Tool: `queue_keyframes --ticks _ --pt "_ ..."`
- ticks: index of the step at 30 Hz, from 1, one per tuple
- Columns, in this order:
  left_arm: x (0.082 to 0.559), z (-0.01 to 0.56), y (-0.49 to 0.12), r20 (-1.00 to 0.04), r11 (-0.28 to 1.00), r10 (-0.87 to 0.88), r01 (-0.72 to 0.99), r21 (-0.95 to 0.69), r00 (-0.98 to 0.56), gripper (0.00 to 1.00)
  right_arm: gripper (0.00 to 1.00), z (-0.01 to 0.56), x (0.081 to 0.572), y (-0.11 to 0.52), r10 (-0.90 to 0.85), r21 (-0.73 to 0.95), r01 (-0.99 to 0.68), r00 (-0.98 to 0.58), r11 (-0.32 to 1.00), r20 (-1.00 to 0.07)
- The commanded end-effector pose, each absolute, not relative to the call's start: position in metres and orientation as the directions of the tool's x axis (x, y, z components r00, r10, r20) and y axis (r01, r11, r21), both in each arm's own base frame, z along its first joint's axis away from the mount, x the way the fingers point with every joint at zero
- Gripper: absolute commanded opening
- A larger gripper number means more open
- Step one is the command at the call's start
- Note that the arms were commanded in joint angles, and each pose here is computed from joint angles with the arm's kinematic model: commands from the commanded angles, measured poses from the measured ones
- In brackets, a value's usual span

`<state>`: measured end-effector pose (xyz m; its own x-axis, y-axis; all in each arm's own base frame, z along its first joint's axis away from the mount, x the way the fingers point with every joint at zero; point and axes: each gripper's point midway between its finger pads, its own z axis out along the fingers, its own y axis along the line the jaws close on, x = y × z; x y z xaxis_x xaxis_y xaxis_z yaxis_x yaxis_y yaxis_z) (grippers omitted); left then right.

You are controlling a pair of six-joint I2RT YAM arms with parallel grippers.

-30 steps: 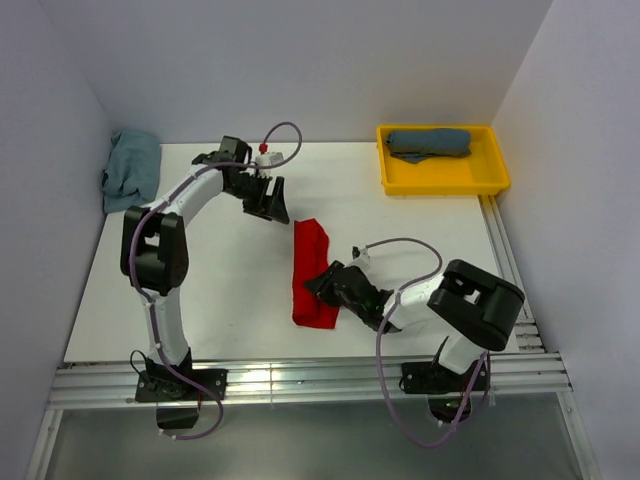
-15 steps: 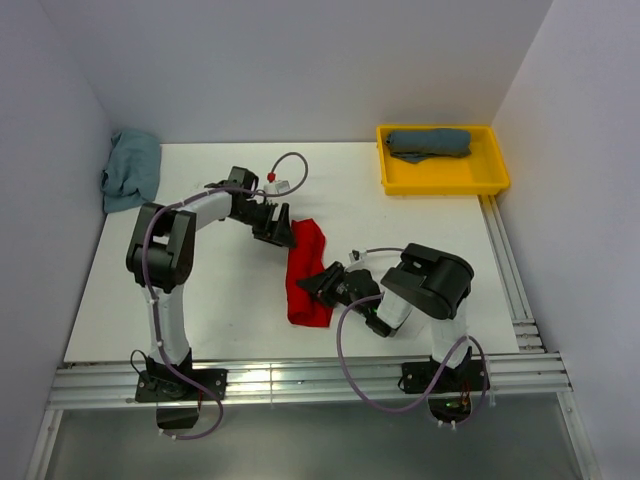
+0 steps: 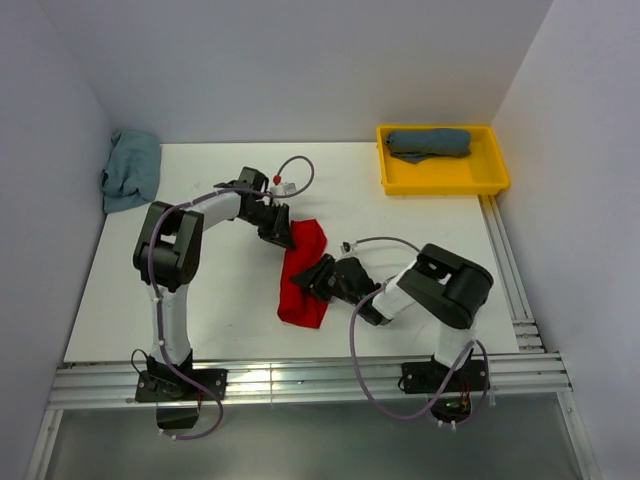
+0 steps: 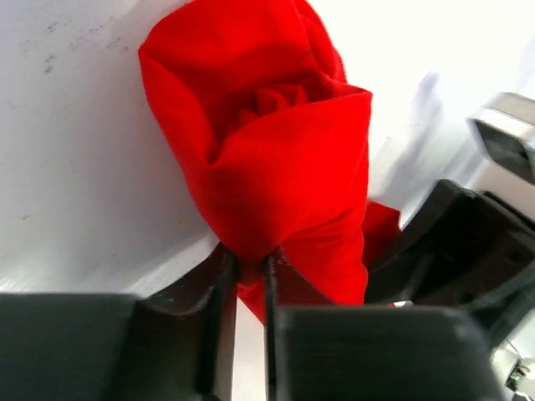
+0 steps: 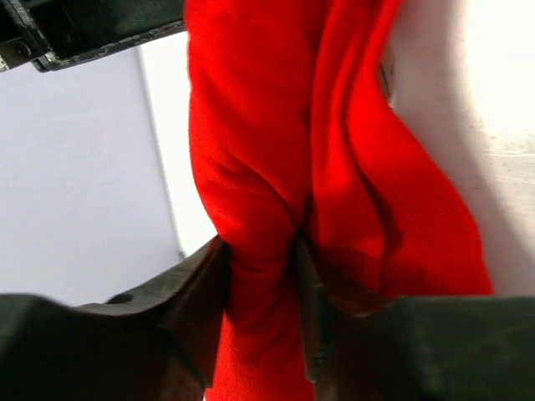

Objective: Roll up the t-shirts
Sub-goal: Roll the tshirt

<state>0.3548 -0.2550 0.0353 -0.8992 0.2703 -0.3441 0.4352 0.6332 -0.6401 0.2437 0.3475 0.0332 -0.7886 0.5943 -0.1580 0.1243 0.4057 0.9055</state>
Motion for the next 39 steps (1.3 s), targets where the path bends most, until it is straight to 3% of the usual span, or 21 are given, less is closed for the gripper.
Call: queue_keyframes --ticks 1,2,3,8,13,19,25,39 --pt "0.374 0.038 -0.251 -0.388 0.715 0.277 0.458 -0.527 -0.879 0.13 0.45 -0.004 0.236 0.320 0.540 0.744 0.184 -0.797 0.643 -0.270" --pt "0.373 0.034 -0.245 -0.369 0.749 0.283 0.444 -0.491 -0.885 0.04 0.50 -0.010 0.238 0.311 0.520 0.676 0.194 -0.792 0.711 -0.319" --pt "0.375 0.037 -0.247 -0.372 0.756 0.290 0.449 -0.476 -0.882 0.00 0.52 0.000 0.241 0.309 0.516 0.661 0.183 -0.781 0.728 -0.352" --pt "0.372 0.032 -0.231 -0.314 0.835 0.319 0.422 -0.353 -0.894 0.00 0.61 0.022 0.246 0.296 0.425 0.473 0.169 -0.749 0.864 -0.508" --pt "0.372 0.030 -0.220 -0.286 0.887 0.340 0.407 -0.219 -0.896 0.00 0.63 0.045 0.242 0.285 0.335 0.316 0.171 -0.732 0.933 -0.593" --pt "0.365 0.032 -0.220 -0.262 0.897 0.352 0.403 -0.179 -0.899 0.00 0.64 0.097 0.251 0.305 0.261 0.236 0.131 -0.674 0.963 -0.691" --pt "0.362 0.039 -0.228 -0.248 0.895 0.356 0.405 -0.186 -0.901 0.00 0.63 0.112 0.259 0.338 0.159 0.146 0.076 -0.661 0.986 -0.733" --pt "0.357 0.039 -0.235 -0.207 0.887 0.368 0.409 -0.213 -0.907 0.00 0.59 0.065 0.258 0.376 0.018 0.005 0.021 -0.707 1.000 -0.707"
